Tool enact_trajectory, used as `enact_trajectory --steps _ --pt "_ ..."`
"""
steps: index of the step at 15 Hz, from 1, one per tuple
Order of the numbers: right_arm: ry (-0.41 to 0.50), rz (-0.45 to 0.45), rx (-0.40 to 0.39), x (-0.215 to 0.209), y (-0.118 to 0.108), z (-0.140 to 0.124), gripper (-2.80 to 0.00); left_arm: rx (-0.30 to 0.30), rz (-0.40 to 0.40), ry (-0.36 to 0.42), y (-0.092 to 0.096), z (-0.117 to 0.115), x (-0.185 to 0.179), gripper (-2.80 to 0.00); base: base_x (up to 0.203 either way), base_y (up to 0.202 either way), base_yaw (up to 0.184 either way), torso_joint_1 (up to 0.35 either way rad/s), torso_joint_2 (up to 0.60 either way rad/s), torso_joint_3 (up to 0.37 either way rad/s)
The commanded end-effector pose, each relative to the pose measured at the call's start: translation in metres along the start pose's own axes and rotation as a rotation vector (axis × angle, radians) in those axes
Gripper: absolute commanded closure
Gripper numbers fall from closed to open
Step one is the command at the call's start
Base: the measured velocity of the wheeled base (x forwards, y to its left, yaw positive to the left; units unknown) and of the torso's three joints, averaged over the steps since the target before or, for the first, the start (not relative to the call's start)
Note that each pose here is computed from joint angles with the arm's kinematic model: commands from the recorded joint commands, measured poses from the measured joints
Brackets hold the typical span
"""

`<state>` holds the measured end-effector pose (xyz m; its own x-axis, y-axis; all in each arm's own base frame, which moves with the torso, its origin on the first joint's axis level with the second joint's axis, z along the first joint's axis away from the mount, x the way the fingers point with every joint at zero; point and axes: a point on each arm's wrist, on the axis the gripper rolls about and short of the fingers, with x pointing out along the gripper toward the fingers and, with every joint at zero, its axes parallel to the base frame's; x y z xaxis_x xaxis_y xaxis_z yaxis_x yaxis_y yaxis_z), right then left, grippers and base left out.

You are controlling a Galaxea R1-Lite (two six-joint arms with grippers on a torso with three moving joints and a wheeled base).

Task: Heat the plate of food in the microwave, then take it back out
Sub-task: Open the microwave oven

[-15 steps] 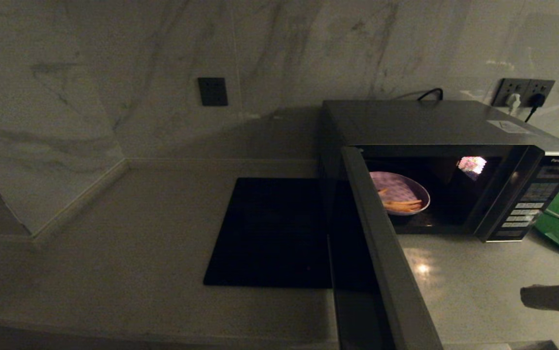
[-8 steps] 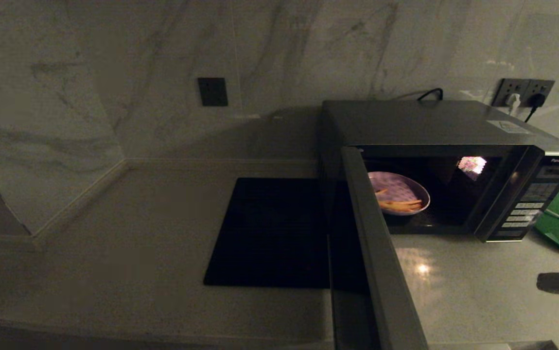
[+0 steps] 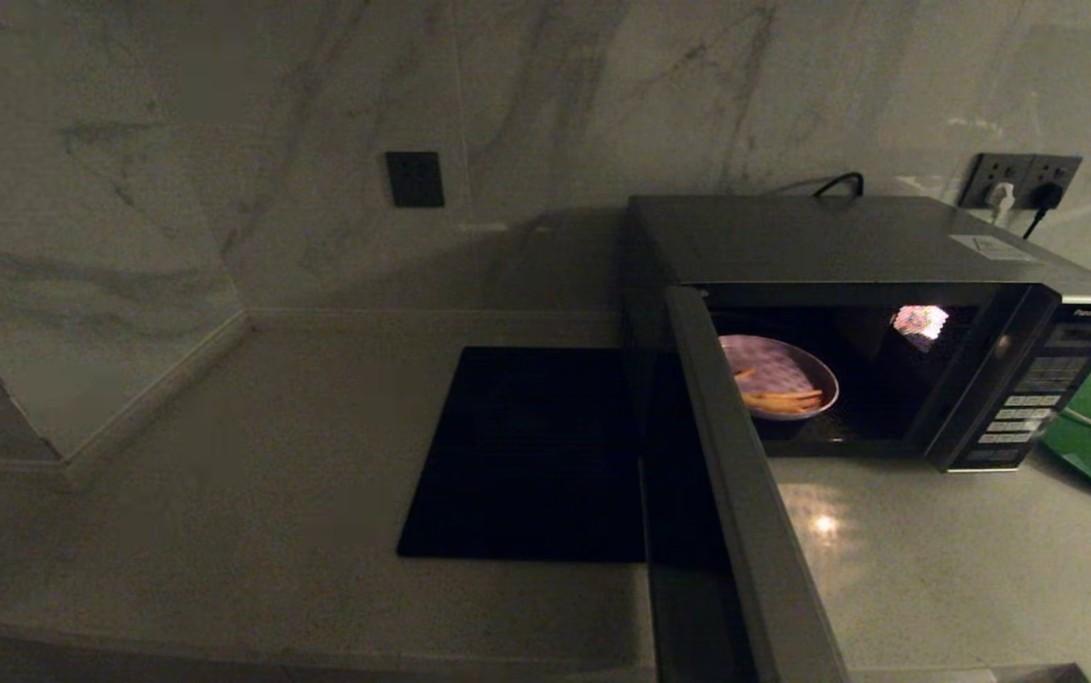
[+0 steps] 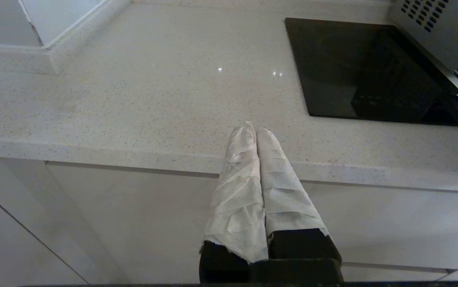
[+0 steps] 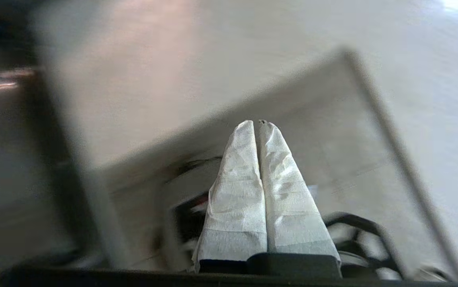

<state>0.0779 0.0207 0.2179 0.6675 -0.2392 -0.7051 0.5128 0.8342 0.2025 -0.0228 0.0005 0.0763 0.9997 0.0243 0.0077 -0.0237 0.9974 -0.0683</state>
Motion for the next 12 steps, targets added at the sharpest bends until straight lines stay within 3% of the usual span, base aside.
enact_trajectory --steps 1,3,9,12 --pt "-0.093 -0.066 0.026 0.009 -0.03 -0.028 0.0 -0.001 0.0 0.0 0.0 0.0 0.0 0.0 0.0 0.0 0.0 0.0 0.0 0.0" --pt "-0.214 -0.116 0.095 0.019 -0.039 -0.038 0.0 -0.001 0.0 0.001 0.0 0.0 0.0 0.0 0.0 0.0 0.0 0.0 0.0 0.0" --pt "-0.405 -0.15 0.255 0.004 -0.053 -0.036 0.0 -0.001 0.0 0.0 0.0 0.0 0.0 0.0 0.0 0.0 0.0 0.0 0.0 0.0" --pt "-0.407 -0.19 0.236 0.007 -0.05 -0.034 0.0 -0.001 0.0 0.0 0.0 0.0 0.0 0.0 0.0 0.0 0.0 0.0 0.0 0.0"
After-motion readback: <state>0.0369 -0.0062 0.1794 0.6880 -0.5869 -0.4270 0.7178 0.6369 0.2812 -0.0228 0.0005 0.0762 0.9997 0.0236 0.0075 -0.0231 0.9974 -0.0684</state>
